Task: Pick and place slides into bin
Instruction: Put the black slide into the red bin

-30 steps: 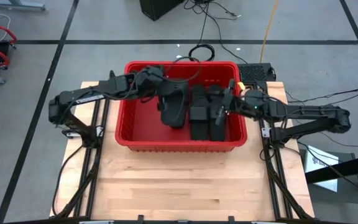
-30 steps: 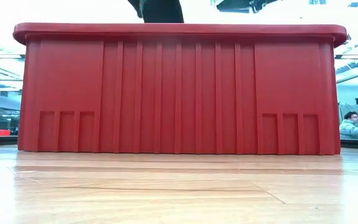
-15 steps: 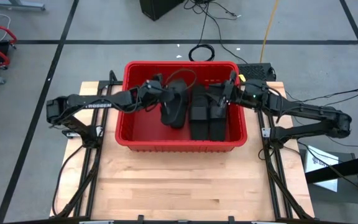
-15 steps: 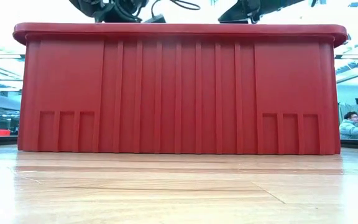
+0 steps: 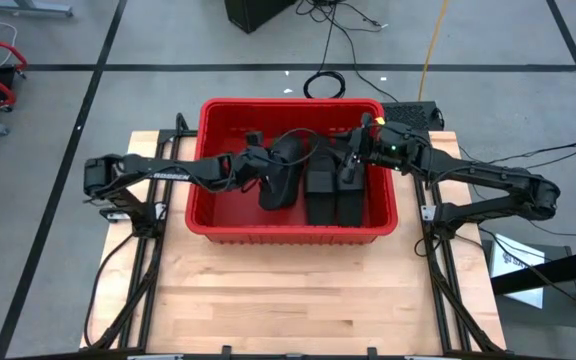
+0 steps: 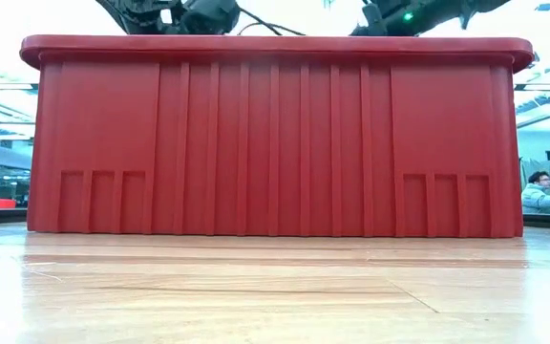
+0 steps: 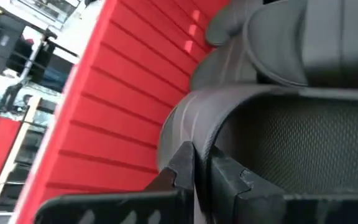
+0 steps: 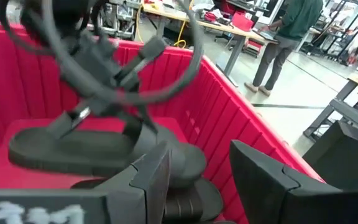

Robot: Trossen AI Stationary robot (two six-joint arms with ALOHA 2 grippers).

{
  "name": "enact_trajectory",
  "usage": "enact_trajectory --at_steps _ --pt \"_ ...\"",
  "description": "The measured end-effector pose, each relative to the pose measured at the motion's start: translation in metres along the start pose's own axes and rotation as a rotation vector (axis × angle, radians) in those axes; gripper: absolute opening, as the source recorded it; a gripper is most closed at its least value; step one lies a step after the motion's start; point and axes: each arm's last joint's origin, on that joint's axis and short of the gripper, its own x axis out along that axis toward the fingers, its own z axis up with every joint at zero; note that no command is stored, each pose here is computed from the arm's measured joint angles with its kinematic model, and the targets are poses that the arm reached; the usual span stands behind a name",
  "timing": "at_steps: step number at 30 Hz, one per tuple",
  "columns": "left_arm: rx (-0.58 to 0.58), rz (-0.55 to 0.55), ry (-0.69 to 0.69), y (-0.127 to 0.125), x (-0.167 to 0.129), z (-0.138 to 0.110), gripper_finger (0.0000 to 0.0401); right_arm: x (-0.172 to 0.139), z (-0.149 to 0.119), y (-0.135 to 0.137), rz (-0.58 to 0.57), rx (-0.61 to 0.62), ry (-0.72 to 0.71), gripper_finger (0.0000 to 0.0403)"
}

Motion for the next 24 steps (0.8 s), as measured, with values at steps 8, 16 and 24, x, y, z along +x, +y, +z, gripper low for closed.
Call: enact_trajectory --at_steps 8,16,24 --pt "0.030 0.010 0.025 -0.036 0.018 0.002 0.0019 0.001 -0.001 0.000 0.001 0.014 0.004 0.0155" --pt "0.033 0.086 0.059 -0.057 0.018 0.006 0.0019 0.001 0.000 0.001 0.004 0.017 0.002 0.0155" --pt "0.001 0.054 0.040 -0.063 0.014 0.008 0.0019 0.001 0.000 0.002 0.061 0.021 -0.013 0.0155"
